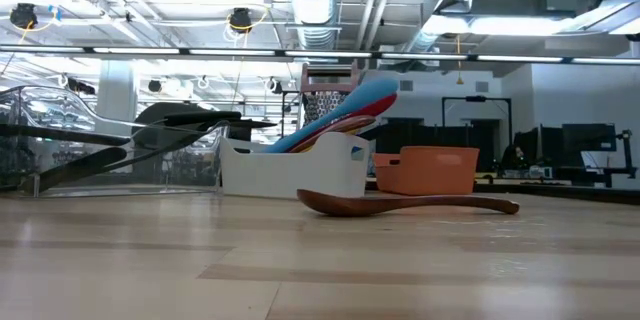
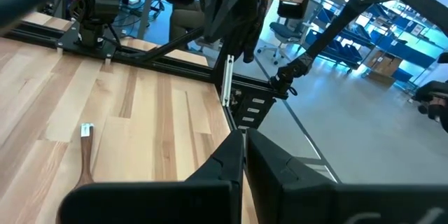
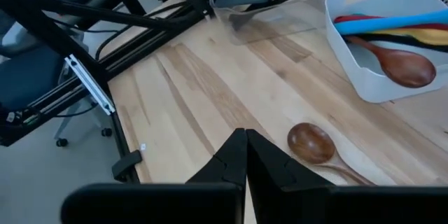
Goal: Pick & Place Kitchen Items
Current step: Put the wooden spoon into the white bin
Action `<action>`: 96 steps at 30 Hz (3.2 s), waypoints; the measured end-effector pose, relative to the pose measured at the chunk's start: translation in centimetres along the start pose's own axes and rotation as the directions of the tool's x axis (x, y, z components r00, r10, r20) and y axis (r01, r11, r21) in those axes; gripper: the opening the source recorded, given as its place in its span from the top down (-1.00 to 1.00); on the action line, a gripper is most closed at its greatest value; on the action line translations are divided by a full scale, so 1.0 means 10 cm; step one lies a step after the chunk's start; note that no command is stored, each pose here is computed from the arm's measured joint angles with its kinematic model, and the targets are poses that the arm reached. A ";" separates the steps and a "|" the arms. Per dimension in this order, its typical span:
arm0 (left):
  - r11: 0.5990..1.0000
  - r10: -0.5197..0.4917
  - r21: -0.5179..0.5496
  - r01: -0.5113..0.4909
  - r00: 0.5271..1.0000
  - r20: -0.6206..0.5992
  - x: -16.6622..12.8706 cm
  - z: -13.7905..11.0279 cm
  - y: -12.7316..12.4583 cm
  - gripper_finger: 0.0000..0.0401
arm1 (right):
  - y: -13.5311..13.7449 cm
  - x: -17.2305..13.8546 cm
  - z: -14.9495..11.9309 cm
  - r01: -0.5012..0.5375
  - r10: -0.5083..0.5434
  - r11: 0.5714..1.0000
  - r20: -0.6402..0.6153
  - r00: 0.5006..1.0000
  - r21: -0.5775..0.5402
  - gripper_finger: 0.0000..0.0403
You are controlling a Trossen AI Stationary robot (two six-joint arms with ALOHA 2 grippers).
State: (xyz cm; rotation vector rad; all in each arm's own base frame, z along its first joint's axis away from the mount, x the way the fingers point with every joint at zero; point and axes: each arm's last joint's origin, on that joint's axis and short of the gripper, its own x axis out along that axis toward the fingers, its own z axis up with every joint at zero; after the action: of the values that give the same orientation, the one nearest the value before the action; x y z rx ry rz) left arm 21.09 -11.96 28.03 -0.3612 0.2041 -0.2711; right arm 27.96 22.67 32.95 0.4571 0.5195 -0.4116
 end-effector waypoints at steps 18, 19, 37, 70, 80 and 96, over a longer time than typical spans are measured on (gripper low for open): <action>0.996 0.070 0.055 -0.072 0.997 0.030 0.00 0.01 0.02 0.99 | -0.09 0.23 0.24 -0.095 0.071 0.985 -0.165 0.984 -0.146 1.00; 0.995 0.079 0.055 -0.080 0.996 0.034 0.00 0.01 0.03 0.99 | -0.12 0.24 0.28 -0.105 0.076 0.979 -0.166 0.983 -0.175 1.00; 0.967 0.253 -0.001 -0.255 0.956 0.147 0.65 -0.01 0.35 0.99 | -0.98 -0.61 0.87 -0.258 0.271 0.884 -0.024 0.962 -0.389 1.00; 0.921 0.381 0.048 -0.387 0.867 -0.321 2.00 0.09 1.21 0.99 | -2.35 -0.54 -0.06 -0.549 0.596 0.803 0.290 0.748 -0.233 1.00; 0.905 0.413 0.120 -0.408 0.776 -0.477 2.38 0.09 1.30 0.99 | -2.44 -0.59 -0.09 -0.553 0.600 0.800 0.299 0.742 -0.232 1.00; 0.894 0.435 0.160 -0.419 0.722 -0.537 2.42 -0.11 1.38 0.89 | -2.49 -0.59 -0.13 -0.533 0.581 0.813 0.255 0.773 -0.234 1.00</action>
State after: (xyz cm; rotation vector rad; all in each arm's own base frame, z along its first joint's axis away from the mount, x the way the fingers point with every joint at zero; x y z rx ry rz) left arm 46.74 -7.03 18.24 -0.1860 0.8621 0.0931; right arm 10.80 4.39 27.49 0.3692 0.0795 0.1376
